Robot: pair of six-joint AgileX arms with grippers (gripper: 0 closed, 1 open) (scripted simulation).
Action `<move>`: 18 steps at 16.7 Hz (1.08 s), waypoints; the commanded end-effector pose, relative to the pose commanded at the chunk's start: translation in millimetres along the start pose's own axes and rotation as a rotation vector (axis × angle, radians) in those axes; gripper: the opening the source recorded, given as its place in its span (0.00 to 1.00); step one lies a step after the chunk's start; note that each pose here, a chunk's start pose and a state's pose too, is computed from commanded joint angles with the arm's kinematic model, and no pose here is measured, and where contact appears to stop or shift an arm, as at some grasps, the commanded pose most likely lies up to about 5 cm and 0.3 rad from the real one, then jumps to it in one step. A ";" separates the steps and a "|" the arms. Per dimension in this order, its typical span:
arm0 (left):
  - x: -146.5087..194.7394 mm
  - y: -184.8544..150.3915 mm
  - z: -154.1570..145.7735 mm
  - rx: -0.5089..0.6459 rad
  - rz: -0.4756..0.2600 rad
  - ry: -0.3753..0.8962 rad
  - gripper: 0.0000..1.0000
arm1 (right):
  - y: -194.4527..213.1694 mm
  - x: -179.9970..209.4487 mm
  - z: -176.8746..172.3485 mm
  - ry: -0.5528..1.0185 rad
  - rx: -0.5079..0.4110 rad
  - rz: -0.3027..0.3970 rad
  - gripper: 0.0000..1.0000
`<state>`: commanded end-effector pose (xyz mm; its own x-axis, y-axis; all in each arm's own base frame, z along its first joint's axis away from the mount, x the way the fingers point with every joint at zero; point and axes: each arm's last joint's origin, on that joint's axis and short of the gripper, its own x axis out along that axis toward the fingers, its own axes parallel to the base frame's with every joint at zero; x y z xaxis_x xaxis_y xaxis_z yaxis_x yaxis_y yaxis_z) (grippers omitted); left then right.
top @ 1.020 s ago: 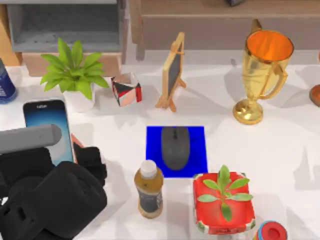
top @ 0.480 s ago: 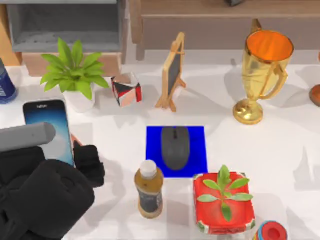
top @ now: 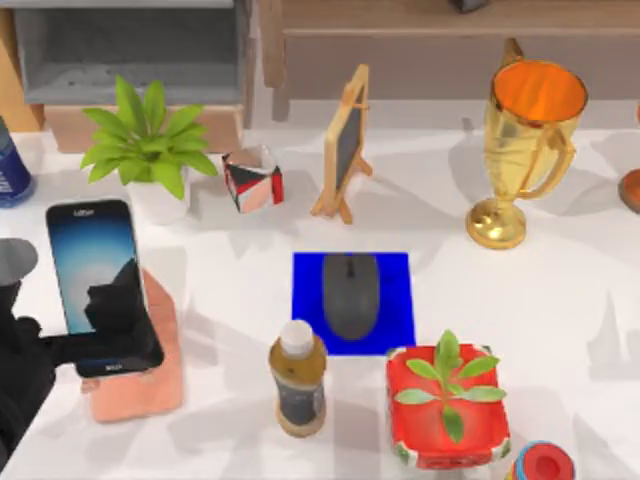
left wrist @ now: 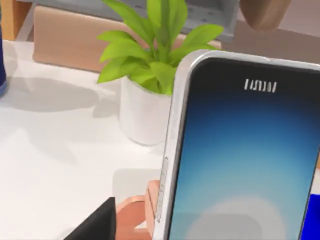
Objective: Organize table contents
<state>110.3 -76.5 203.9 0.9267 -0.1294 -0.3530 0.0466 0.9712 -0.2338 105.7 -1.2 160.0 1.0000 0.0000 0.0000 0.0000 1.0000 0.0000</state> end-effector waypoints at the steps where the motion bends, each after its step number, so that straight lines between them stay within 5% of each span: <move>1: -0.6 5.3 -1.9 0.016 -0.023 -0.019 1.00 | 0.0 0.0 0.0 0.000 0.000 0.000 1.00; 5: -1.9 30.0 -5.0 0.066 -0.051 -0.141 1.00 | 0.0 0.0 0.0 0.000 0.000 0.000 1.00; 11: -2.3 72.4 -15.0 0.171 0.066 -0.351 1.00 | 0.0 0.0 0.0 0.000 0.000 0.000 1.00; 18: 1.5 83.2 -26.4 0.224 0.091 -0.375 1.00 | 0.0 0.0 0.0 0.000 0.000 0.000 1.00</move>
<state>105.7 -1.2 160.0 1.0000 0.0000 0.0000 0.0000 1.0000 0.0000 105.7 -1.2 160.0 1.0000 0.0000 0.0000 0.0000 1.0000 0.0000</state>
